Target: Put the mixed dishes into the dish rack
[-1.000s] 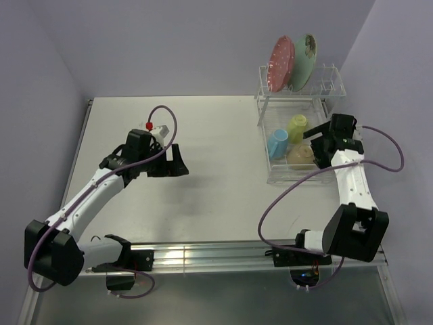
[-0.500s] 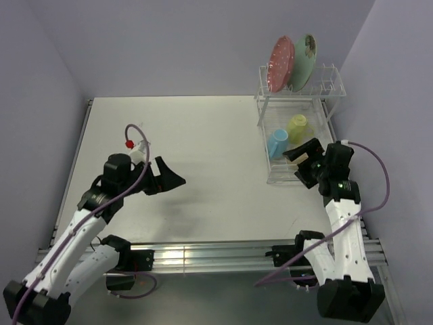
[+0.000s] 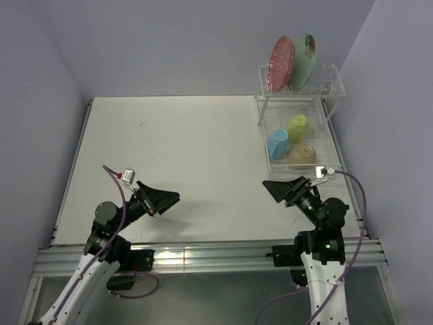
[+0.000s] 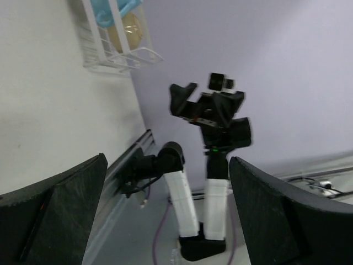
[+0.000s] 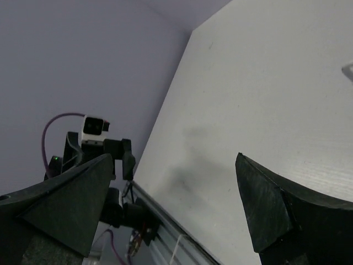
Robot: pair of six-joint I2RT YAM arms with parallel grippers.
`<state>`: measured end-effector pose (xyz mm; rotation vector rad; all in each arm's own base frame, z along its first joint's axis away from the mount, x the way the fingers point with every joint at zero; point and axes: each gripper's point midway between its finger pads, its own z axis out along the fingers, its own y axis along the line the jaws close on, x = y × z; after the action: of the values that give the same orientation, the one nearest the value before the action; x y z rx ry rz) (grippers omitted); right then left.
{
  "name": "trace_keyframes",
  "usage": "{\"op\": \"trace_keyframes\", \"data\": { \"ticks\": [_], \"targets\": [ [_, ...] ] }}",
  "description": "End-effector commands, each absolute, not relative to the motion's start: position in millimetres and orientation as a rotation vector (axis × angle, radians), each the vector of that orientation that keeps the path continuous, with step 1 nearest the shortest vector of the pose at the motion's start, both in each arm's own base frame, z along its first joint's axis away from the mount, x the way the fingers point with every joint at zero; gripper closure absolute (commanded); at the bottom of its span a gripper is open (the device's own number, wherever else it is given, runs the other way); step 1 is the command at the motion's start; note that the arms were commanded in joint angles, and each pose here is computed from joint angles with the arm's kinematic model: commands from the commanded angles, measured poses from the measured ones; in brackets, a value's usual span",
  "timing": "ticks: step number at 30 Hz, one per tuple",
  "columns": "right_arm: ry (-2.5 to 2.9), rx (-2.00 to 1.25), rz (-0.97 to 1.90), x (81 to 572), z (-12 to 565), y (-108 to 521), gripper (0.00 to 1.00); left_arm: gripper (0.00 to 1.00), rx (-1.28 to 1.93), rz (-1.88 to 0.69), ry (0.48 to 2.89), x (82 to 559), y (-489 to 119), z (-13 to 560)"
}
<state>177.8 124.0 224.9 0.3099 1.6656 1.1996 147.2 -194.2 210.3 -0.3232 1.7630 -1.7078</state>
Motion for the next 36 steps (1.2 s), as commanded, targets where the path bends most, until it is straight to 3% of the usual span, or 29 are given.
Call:
{"op": "trace_keyframes", "data": {
  "ticks": [1,7,13,23,30,36],
  "targets": [
    [1.478,0.084,1.368,155.4,248.0,143.7,0.00,0.01,-0.167,-1.947,1.478,123.2,-193.7,257.0],
    [1.321,-0.052,1.557,136.1,243.0,154.8,0.00,0.01,-0.115,-2.130,1.254,98.9,-181.3,259.8],
    [1.258,-0.003,1.695,129.8,223.1,154.1,0.00,0.01,-0.127,-2.112,1.311,105.4,-186.8,250.4],
    [1.353,0.191,1.444,180.6,194.4,135.7,0.00,0.01,-0.153,-1.749,1.161,145.5,-170.2,246.6],
    [1.435,0.241,1.114,201.9,182.3,110.8,0.00,0.01,-0.192,-1.548,1.202,169.3,-162.3,226.1],
    [1.494,0.261,1.078,207.1,162.0,108.4,0.00,0.01,-0.200,-1.421,1.270,181.3,-158.6,206.9]
  ]
}}
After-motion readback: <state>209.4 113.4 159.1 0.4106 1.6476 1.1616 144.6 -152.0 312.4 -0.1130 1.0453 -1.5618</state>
